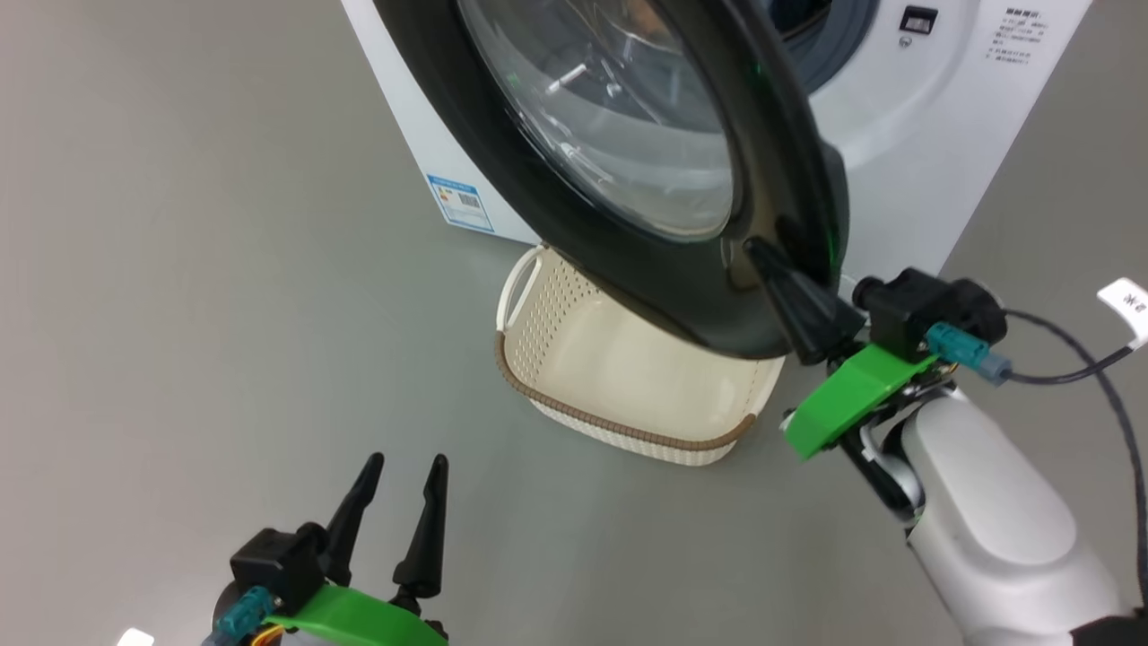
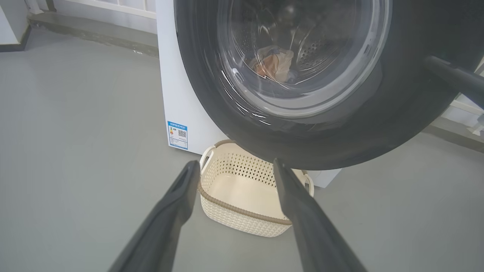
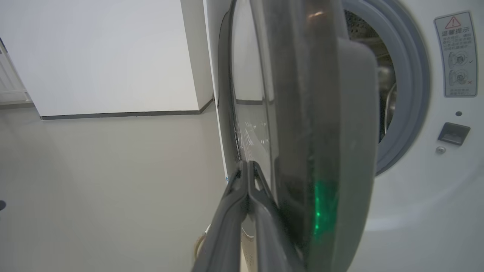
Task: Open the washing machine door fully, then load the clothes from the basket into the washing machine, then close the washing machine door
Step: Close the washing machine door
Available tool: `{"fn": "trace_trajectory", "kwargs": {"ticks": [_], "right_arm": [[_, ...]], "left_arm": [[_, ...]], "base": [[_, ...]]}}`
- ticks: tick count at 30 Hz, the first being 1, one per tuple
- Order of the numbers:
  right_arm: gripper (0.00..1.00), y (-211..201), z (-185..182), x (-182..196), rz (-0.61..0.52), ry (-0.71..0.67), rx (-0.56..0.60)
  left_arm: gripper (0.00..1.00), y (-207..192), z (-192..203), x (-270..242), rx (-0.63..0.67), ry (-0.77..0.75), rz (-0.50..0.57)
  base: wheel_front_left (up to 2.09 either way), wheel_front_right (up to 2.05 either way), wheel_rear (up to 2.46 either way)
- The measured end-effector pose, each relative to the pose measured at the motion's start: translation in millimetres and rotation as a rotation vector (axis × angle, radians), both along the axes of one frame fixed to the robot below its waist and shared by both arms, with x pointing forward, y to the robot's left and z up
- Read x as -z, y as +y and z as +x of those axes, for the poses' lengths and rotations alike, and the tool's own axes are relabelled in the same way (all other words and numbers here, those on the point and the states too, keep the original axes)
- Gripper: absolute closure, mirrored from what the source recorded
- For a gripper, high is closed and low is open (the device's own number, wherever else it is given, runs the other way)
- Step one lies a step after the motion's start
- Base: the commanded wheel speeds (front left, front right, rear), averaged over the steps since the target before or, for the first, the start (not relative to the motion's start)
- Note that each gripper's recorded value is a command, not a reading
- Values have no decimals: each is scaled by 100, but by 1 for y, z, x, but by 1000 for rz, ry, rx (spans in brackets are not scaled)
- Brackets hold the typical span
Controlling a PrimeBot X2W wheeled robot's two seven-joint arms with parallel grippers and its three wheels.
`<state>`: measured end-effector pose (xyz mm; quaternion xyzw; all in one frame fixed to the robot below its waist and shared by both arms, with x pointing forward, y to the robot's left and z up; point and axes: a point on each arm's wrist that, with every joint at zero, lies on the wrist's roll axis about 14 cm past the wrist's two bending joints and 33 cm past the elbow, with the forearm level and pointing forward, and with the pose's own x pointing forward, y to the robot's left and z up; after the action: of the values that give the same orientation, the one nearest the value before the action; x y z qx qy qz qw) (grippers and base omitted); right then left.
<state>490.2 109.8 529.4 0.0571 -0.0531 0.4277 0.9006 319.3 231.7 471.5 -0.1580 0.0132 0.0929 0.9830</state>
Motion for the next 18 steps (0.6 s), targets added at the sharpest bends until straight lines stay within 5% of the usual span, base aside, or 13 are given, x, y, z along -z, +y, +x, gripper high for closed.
{"fn": "trace_trajectory", "kwargs": {"ticks": [18], "right_arm": [[100, -27, 99, 3, -18, -79, 114]], "left_arm": [[0, -2, 45, 10, 21, 23, -33]], "base": [[0, 0, 0]]}}
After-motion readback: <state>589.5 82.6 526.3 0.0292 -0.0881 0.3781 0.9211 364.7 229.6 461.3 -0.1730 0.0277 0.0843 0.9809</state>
